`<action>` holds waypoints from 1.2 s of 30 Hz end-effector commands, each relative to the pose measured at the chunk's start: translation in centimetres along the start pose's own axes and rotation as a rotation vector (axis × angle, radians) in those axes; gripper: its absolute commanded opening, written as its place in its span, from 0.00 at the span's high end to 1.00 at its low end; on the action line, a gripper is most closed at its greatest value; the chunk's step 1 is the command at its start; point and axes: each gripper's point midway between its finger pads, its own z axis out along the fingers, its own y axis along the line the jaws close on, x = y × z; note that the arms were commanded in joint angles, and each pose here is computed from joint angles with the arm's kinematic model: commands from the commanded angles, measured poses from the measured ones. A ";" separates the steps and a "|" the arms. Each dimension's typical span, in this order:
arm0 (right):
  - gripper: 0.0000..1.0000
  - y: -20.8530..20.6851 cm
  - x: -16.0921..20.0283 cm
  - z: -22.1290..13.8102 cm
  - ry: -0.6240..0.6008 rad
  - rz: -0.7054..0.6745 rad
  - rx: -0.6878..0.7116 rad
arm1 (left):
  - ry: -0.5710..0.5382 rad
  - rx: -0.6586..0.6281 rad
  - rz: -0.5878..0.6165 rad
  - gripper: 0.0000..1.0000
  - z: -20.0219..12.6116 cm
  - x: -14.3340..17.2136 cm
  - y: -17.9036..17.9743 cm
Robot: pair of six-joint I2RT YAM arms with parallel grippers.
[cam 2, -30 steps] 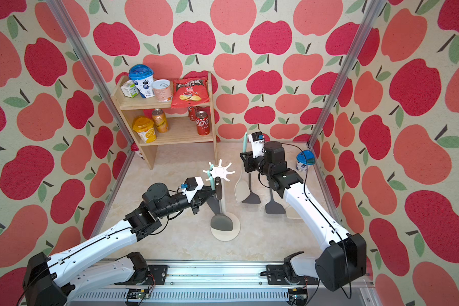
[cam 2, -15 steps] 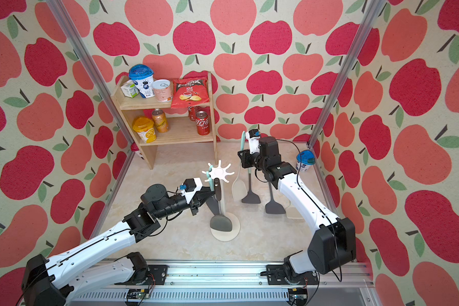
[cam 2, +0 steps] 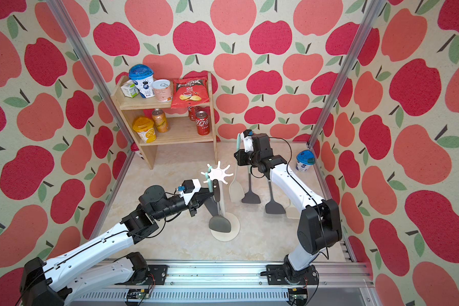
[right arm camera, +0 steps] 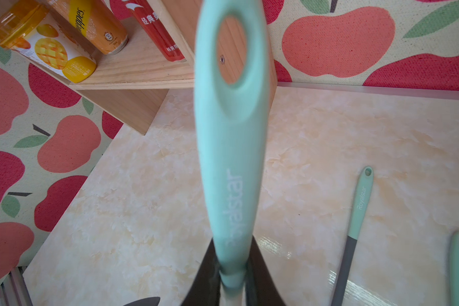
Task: Take the spatula off the kitchen utensil rack
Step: Place the spatula at the center of the board.
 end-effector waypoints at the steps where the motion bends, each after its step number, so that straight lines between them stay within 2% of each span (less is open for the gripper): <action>1: 1.00 -0.2 -0.4 0.8 0.024 0.029 -0.011 | 0.156 -0.021 -0.048 1.00 -0.1 4.9 0.1; 15: 1.00 -1.5 0.4 5.2 0.103 0.062 -0.002 | 0.165 -0.031 -0.051 1.00 -0.2 5.3 0.2; 36: 1.00 -1.1 0.1 5.6 0.106 0.082 -0.031 | 0.163 -0.025 -0.044 1.00 0.0 5.1 0.2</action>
